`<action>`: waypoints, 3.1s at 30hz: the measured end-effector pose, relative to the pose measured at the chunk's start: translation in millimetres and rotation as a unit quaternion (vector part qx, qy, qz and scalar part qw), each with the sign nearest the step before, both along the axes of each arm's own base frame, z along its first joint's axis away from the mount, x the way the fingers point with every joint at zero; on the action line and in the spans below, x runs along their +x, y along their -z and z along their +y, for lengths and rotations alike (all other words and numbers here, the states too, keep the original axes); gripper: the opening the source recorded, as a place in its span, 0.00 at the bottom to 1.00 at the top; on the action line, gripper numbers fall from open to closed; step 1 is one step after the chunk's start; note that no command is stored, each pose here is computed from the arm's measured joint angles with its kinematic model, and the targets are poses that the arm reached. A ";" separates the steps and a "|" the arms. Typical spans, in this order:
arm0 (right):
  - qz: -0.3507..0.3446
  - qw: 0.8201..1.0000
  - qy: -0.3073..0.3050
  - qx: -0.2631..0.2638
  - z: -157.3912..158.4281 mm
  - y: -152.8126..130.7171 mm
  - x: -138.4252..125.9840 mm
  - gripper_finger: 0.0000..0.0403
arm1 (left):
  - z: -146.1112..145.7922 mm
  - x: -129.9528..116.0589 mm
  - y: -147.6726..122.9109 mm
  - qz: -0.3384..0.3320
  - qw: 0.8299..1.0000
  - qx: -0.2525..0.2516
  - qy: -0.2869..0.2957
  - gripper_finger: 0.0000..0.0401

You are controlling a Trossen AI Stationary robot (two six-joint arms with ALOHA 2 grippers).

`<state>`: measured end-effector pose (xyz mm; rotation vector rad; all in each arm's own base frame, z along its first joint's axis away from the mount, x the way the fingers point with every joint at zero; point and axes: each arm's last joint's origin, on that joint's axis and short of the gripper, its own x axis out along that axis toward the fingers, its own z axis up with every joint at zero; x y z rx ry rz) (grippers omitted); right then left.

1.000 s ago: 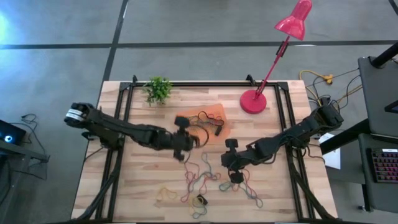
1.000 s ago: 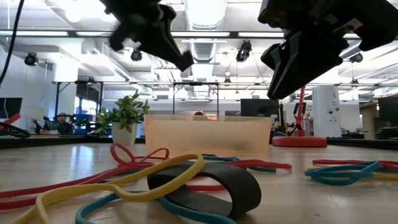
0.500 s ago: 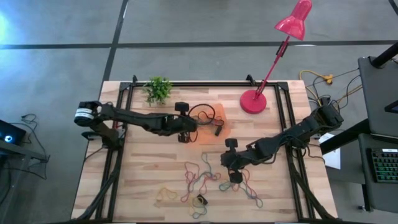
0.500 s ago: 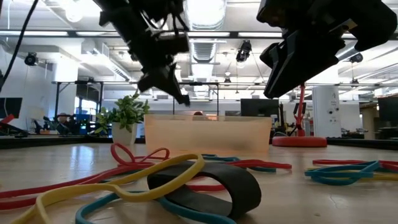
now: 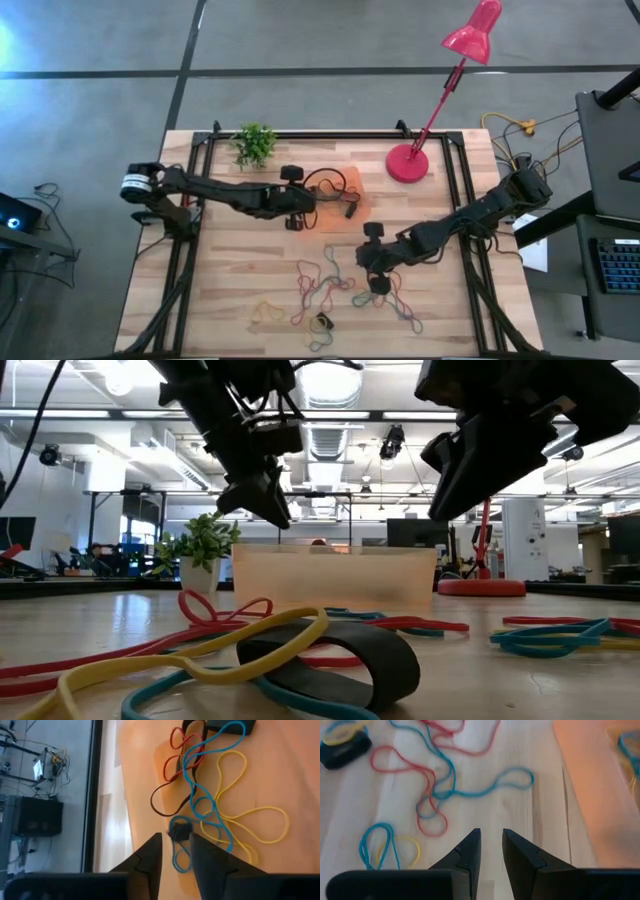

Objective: Pick and place rubber bands into bin
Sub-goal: Put the red rubber band into the orange bin

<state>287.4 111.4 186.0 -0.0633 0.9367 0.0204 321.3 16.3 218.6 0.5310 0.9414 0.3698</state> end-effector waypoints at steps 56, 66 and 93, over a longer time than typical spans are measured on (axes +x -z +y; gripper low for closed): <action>0.132 0.978 0.134 0.088 20.0 69.2 -35.8 0.36 | -45.5 -14.4 6.6 0.003 0.996 -0.084 0.018 0.22; 0.137 0.978 0.139 0.078 18.9 70.8 -37.3 0.22 | -45.5 -14.3 6.5 0.003 0.996 -0.084 0.018 0.22; 0.092 0.988 0.120 -0.043 19.1 30.1 -28.2 0.02 | -45.5 -14.5 6.9 0.003 0.996 -0.084 0.018 0.22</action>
